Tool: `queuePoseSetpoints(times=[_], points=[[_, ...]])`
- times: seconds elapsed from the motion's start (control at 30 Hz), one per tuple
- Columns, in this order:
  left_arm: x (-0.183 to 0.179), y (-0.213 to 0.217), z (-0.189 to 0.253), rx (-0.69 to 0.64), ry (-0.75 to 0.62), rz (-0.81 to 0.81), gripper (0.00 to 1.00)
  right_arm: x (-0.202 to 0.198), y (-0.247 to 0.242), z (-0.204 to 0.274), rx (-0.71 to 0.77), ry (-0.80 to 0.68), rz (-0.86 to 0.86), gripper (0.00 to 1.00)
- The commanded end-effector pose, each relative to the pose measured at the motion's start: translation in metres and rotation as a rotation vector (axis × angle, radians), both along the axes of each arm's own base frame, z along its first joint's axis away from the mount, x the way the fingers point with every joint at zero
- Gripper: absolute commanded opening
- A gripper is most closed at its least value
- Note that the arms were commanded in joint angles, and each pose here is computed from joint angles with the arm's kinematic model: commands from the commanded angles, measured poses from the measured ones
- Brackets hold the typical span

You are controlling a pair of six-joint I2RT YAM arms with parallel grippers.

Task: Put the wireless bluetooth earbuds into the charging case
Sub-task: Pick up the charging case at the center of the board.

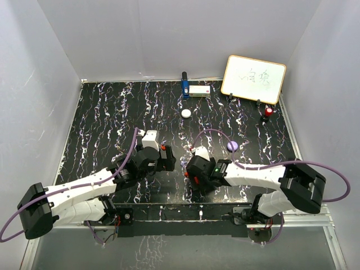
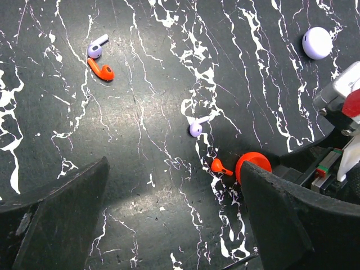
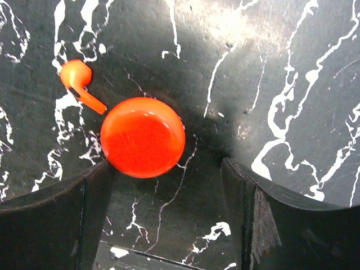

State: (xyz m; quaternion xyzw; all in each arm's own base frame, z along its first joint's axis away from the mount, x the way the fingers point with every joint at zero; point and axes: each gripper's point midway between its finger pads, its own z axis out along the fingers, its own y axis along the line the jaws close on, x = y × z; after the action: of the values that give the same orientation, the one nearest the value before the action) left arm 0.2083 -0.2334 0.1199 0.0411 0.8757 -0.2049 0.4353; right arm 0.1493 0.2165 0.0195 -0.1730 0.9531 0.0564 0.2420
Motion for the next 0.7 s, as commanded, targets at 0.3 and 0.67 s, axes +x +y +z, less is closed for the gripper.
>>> queuePoseSetpoints(times=[0.3, 0.67], points=[[0.0007, 0.0097, 0.0057, -0.010, -0.021, 0.030, 0.99, 0.0230, 0.0164, 0.0002, -0.021, -0.077, -0.012, 0.66], [0.0002, 0.0102, 0.0034, -0.007, -0.015, 0.029, 0.99, 0.0209, 0.0164, 0.0005, -0.010, -0.070, -0.016, 0.43]])
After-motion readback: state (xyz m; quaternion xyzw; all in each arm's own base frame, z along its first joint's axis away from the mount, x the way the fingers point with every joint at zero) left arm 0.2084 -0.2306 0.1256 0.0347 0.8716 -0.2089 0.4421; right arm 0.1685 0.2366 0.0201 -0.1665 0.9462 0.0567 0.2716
